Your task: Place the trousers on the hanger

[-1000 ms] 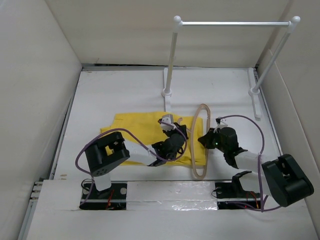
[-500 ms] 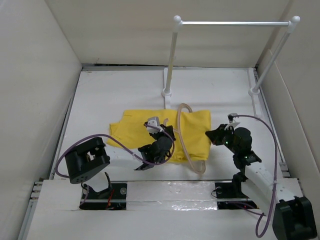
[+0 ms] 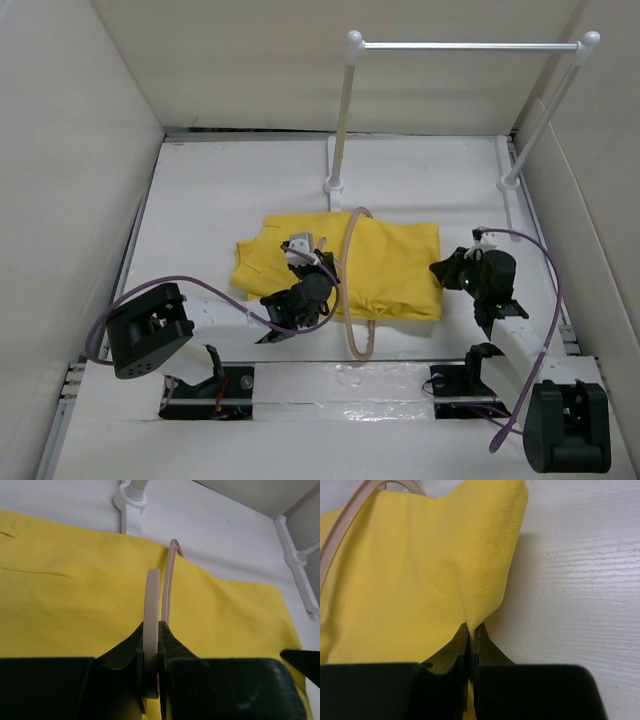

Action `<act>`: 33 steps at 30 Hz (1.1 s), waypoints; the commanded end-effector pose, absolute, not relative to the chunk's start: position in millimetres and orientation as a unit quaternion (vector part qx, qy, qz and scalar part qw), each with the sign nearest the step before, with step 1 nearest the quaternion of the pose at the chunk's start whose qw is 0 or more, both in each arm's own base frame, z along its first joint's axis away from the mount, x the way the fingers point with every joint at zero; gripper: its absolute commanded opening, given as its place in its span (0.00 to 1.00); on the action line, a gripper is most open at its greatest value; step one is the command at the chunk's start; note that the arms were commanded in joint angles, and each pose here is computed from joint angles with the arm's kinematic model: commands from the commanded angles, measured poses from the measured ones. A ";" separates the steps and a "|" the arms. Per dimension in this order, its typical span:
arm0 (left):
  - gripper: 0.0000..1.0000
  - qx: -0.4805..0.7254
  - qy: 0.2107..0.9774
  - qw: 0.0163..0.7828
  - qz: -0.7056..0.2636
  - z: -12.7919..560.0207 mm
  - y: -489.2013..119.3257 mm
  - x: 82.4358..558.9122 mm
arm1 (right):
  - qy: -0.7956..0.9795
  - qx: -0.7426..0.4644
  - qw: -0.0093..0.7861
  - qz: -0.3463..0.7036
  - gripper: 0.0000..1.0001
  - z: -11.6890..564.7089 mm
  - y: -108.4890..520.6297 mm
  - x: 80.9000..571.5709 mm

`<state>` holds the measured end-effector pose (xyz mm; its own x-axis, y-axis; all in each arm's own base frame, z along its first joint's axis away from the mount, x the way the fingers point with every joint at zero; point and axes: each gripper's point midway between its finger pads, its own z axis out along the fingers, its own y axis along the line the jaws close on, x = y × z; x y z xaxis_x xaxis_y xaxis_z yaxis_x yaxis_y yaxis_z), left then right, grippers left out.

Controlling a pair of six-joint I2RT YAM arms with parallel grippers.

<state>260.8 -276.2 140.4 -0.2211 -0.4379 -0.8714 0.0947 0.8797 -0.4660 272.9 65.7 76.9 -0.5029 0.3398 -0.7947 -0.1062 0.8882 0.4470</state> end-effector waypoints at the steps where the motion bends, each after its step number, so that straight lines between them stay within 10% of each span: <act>1: 0.00 -0.101 0.757 0.629 -0.144 141.2 -256.1 267.2 | 0.792 0.044 0.564 0.227 0.00 119.2 62.3 297.4; 33: 0.00 -0.082 0.736 0.669 -0.063 169.4 -227.6 300.6 | 0.808 0.076 0.551 0.194 0.00 112.8 28.2 299.4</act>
<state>286.3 -247.1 155.9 -0.1624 -0.2641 -0.9507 0.0647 0.9586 -0.2773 279.2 47.0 88.2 -0.4965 0.3659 -0.7871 -0.0960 0.8781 0.4687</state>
